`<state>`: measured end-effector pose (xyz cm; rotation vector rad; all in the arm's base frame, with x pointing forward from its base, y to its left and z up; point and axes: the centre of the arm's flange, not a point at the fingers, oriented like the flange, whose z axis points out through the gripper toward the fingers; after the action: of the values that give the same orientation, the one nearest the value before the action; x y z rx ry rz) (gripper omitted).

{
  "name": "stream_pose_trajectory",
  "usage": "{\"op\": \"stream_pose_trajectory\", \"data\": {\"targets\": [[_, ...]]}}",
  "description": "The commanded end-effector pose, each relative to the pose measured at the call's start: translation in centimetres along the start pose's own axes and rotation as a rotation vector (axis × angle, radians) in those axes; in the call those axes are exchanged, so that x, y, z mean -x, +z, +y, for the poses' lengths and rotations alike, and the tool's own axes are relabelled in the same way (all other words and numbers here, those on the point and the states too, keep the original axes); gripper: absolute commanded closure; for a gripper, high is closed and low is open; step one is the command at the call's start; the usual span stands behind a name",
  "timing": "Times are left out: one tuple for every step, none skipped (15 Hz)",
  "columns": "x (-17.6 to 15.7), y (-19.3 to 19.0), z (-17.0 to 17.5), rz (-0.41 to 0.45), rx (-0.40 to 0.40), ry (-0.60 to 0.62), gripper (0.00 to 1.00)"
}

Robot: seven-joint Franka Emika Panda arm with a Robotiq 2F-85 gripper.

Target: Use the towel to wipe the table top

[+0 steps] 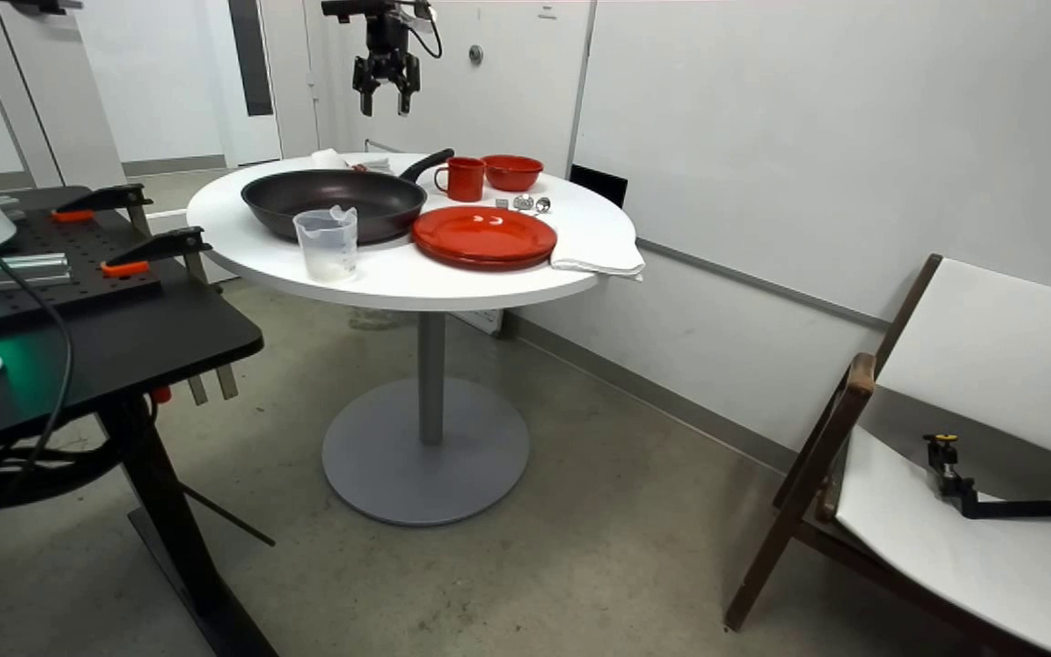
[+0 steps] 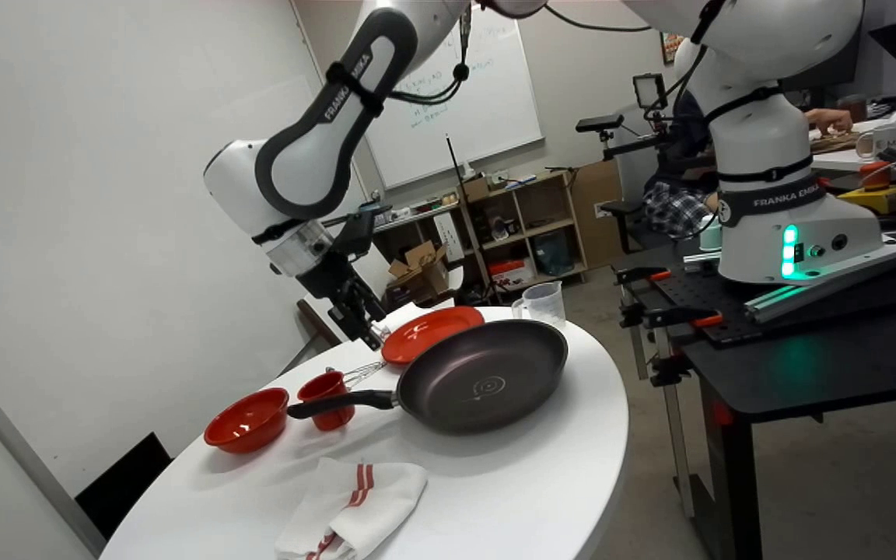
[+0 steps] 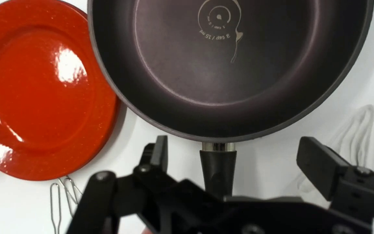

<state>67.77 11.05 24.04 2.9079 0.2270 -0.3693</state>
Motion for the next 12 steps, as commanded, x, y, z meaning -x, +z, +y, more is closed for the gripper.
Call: {"op": "stream_pose_trajectory", "data": {"targets": [[-5.8,-0.5,-0.4,-0.051,-0.049,0.099,0.0],[-6.0,-0.7,-1.0,-0.055,-0.062,0.103,0.0],[-6.2,-1.0,-1.8,-0.062,-0.076,0.105,0.0],[-6.4,-1.3,-2.4,-0.067,-0.087,0.106,0.0],[-6.4,-1.8,-3.3,-0.074,-0.102,0.101,0.0],[-6.3,-2.1,-4.3,-0.079,-0.118,0.091,0.0],[-6.1,-2.5,-5.3,-0.084,-0.132,0.08,0.0],[-6.1,-2.7,-6.1,-0.088,-0.142,0.071,0.0],[-5.8,-2.8,-6.9,-0.102,-0.153,0.058,0.0],[-5.3,-3.0,-7.4,-0.11,-0.161,0.045,0.0],[-4.4,-3.2,-7.8,-0.119,-0.17,0.013,0.0],[-3.8,-3.4,-8.1,-0.125,-0.171,-0.009,0.0]]}}
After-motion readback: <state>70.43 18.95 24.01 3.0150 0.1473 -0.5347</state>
